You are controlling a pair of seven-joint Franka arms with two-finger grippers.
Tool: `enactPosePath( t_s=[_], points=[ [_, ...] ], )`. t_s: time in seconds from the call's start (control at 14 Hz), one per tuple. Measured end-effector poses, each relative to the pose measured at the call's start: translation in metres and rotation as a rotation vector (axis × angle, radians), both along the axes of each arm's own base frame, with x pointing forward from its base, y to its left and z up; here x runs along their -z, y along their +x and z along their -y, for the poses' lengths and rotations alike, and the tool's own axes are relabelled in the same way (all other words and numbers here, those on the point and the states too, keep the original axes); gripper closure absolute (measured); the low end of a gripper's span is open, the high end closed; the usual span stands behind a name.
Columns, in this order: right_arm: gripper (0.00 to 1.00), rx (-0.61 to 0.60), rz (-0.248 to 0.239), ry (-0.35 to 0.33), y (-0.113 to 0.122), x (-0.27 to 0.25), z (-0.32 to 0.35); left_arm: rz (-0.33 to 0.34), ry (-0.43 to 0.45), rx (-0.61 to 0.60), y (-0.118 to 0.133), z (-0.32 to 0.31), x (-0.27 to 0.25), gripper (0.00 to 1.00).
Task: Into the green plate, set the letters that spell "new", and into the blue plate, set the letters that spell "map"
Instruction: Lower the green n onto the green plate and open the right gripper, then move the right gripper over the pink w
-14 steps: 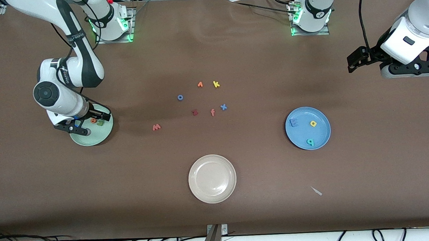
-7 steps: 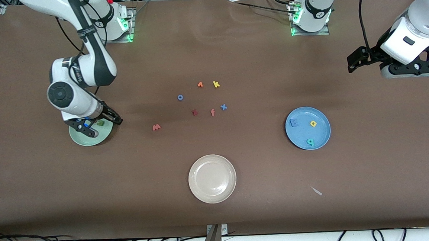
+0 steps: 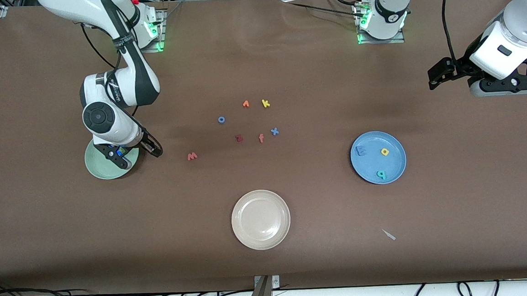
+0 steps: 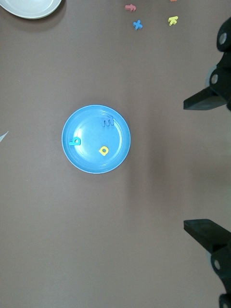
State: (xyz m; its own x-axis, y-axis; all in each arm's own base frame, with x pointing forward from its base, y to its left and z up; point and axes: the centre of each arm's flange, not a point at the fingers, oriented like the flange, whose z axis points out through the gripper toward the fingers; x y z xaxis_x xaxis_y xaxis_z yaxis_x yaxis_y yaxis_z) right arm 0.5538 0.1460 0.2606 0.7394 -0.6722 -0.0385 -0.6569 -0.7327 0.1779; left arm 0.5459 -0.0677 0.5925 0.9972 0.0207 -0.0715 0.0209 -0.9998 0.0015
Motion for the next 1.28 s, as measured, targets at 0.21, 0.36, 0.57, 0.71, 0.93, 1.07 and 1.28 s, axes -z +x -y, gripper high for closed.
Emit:
enactPosePath(
  t_s=[0.21,0.36,0.57,0.71,0.93,1.07,1.28],
  points=[
    [0.00,0.030,0.021,0.000,0.004,-0.007,-0.008,-0.003,0.000,0.001,0.000,0.001,0.001,0.00],
    [0.00,0.074,0.029,-0.007,0.004,-0.009,-0.017,-0.005,0.000,0.006,0.001,0.003,0.003,0.00],
    [0.00,0.153,0.039,-0.025,0.005,-0.006,-0.026,-0.003,-0.001,0.011,0.003,0.007,0.002,0.00],
    [0.00,0.235,0.053,-0.034,0.010,-0.005,-0.029,-0.003,-0.001,0.011,0.004,0.007,0.003,0.00],
    [0.00,0.341,0.049,0.001,0.017,-0.001,-0.035,-0.004,-0.002,0.011,0.006,0.007,0.003,0.00],
    [0.00,0.367,0.045,0.022,0.019,0.001,-0.040,-0.004,-0.002,0.011,0.006,0.007,0.003,0.00],
    [0.00,0.382,0.050,0.035,0.015,0.007,-0.057,-0.004,-0.002,0.010,0.006,0.007,0.003,0.00]
  ],
)
